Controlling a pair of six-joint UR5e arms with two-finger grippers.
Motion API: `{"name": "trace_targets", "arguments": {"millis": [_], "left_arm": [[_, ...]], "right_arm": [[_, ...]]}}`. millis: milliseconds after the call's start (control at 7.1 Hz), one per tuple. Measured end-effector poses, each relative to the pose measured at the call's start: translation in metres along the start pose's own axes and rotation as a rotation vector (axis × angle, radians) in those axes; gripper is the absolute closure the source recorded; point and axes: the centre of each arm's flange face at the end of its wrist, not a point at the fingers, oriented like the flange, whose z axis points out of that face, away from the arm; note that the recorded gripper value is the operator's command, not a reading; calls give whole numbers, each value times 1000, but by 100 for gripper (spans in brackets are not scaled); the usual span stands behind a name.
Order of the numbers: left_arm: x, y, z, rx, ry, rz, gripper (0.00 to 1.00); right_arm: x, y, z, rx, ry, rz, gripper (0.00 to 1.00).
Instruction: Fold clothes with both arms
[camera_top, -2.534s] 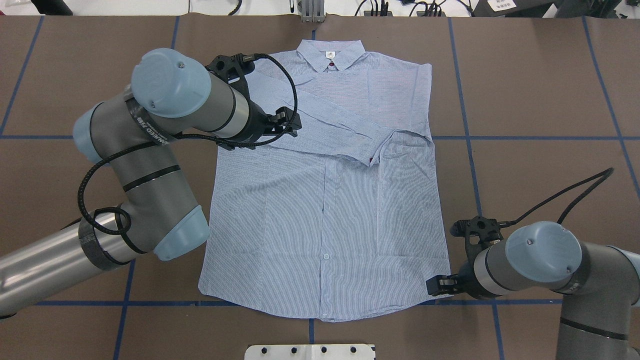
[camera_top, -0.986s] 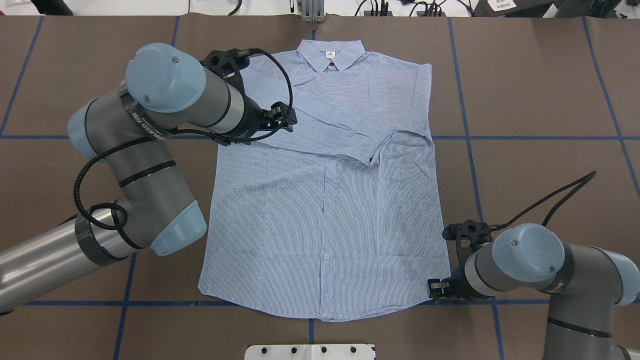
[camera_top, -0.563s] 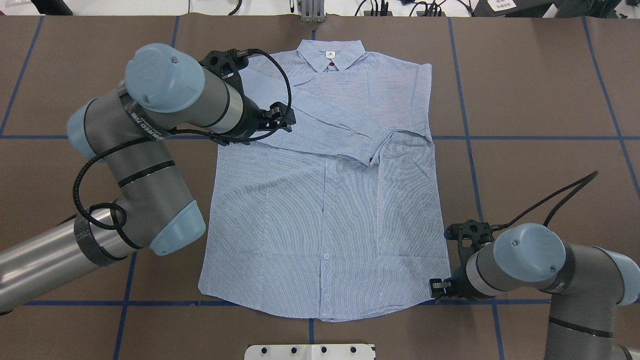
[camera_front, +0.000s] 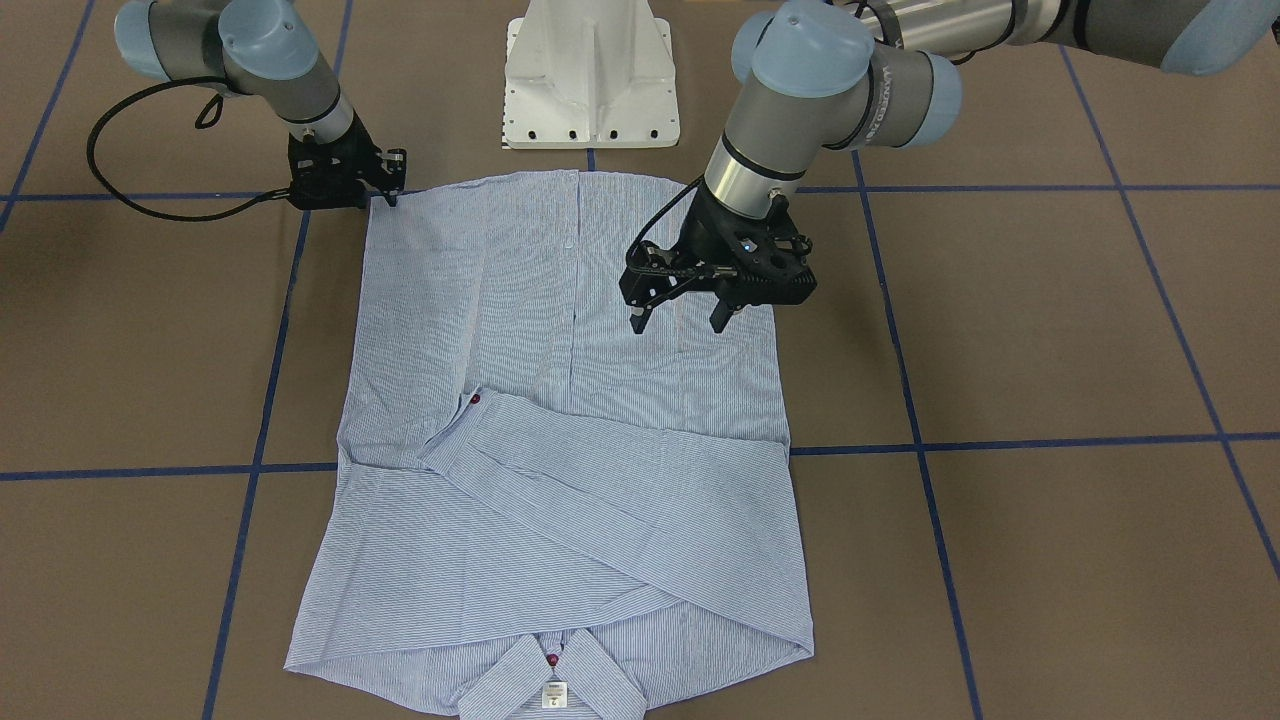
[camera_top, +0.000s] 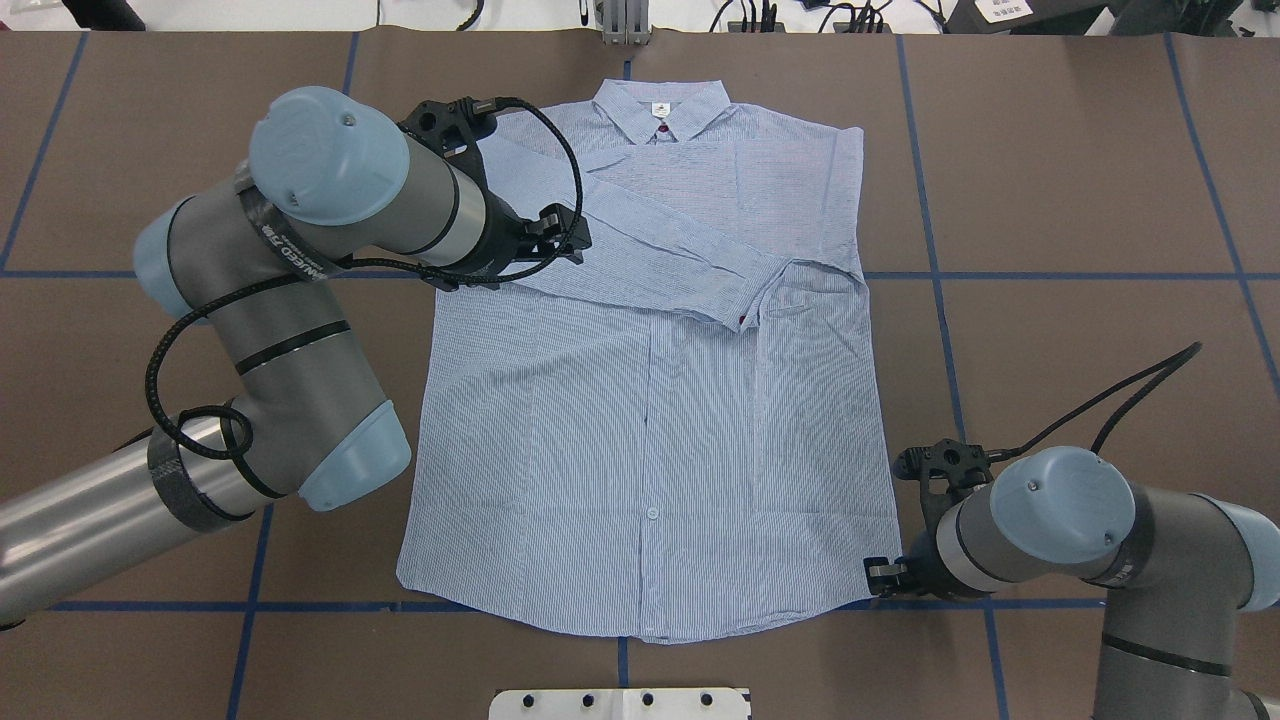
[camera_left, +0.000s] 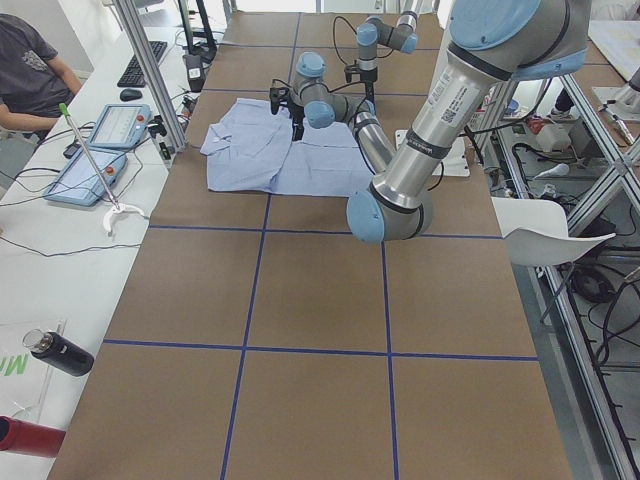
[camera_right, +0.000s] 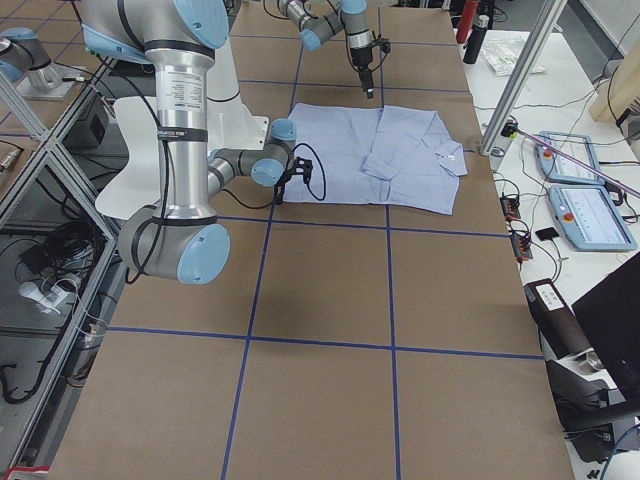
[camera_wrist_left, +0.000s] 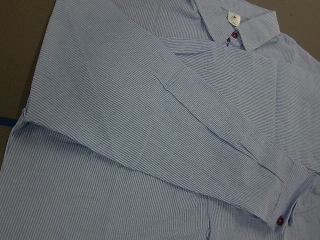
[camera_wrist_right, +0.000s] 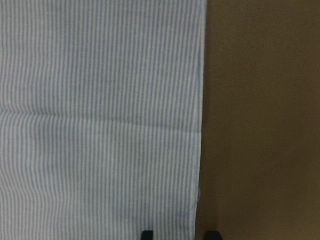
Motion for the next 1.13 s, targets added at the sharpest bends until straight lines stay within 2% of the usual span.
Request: {"name": "trace_targets", "arguments": {"millis": [282,422,1126], "left_arm": [[-1,0,0,0,-1,0,1],[-1,0,1,0,-2,0,1],[-4,-4,0,4,-9,-4,1]], "right_arm": [[-2,0,-1,1,-2,-1,81],[-2,0,-1,1,-2,-1,98],[-4,1,-9,6,-17,-5,100]]}}
